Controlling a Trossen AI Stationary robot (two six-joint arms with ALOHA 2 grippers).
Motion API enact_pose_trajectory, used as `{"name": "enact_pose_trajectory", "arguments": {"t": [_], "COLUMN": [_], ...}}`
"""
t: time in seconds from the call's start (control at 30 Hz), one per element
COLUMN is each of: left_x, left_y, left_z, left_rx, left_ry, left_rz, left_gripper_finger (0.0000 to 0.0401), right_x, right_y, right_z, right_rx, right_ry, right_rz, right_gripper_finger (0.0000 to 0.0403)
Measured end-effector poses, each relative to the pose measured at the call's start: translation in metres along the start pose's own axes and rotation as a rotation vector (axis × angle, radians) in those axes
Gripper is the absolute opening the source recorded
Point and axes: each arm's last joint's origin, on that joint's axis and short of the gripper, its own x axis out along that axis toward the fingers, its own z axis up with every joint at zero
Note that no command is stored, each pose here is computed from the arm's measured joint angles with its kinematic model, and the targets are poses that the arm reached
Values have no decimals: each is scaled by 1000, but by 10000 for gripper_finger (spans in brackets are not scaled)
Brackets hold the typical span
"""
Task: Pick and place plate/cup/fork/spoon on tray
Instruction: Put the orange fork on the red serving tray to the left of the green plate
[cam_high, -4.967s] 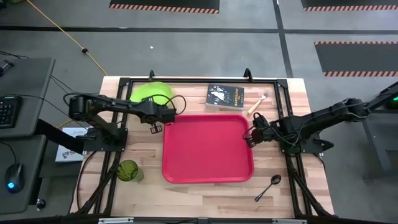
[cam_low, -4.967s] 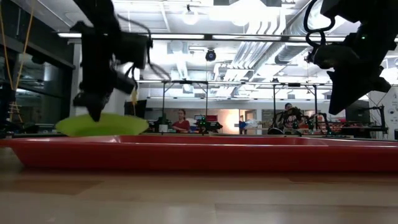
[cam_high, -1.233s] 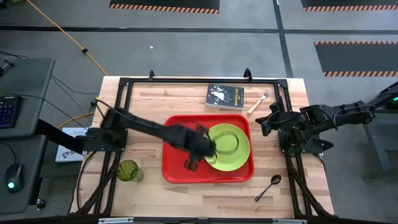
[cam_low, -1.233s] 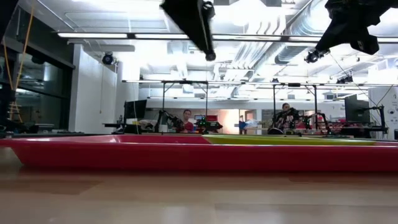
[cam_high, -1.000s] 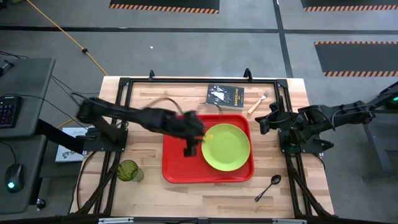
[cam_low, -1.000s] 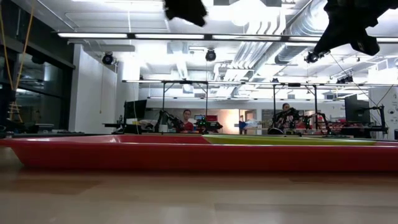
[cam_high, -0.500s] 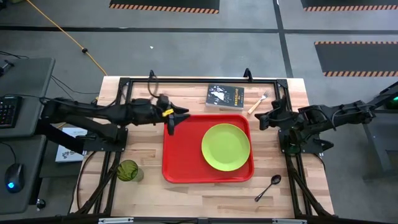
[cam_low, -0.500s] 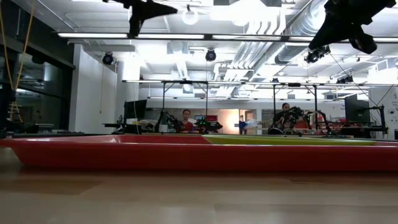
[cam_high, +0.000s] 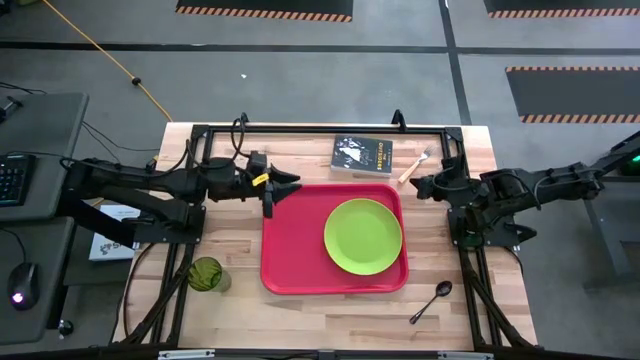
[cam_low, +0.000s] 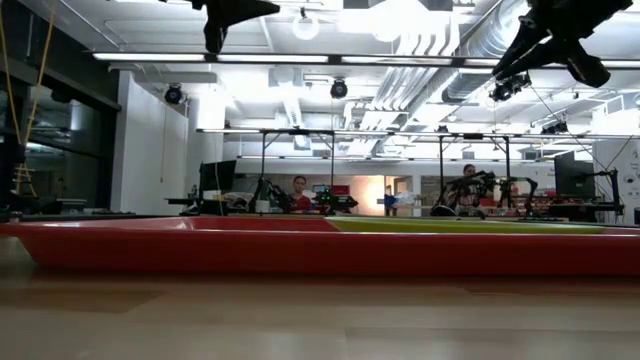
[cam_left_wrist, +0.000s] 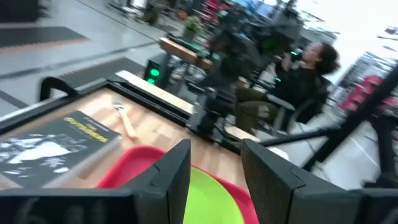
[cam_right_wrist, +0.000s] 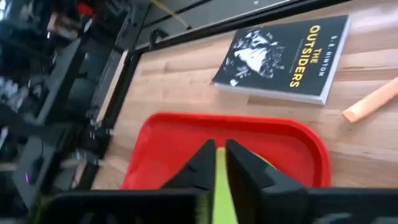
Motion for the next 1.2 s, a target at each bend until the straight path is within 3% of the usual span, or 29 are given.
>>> {"name": "enact_pose_trajectory", "arguments": {"t": [0.23,0.33,0.43,0.6,0.73,0.9,1.2], "left_x": [-1,-8,-17,-38,-51,-60,-61], "left_y": [-3,-6,-8,-10,-10,-11,-9], "left_z": [0,4,10,21,28,34,35], "left_rx": [37,42,41,39,36,33,27], "left_ry": [42,33,21,-22,-59,-97,-121], "left_rz": [-112,-167,-207,-228,-236,-241,-187], "left_gripper_finger": [131,131,131,131,131,131,131], "right_x": [24,47,72,106,129,156,194], "right_y": [11,7,-8,-42,-64,-83,-109], "right_z": [19,28,36,47,56,63,55], "right_rx": [31,30,72,116,137,185,224], "right_ry": [-108,-110,-77,-78,-101,-137,-80], "right_rz": [-8,-115,-287,-655,-828,-929,-1028], "right_gripper_finger": [184,253,292,301,302,302,302]}}
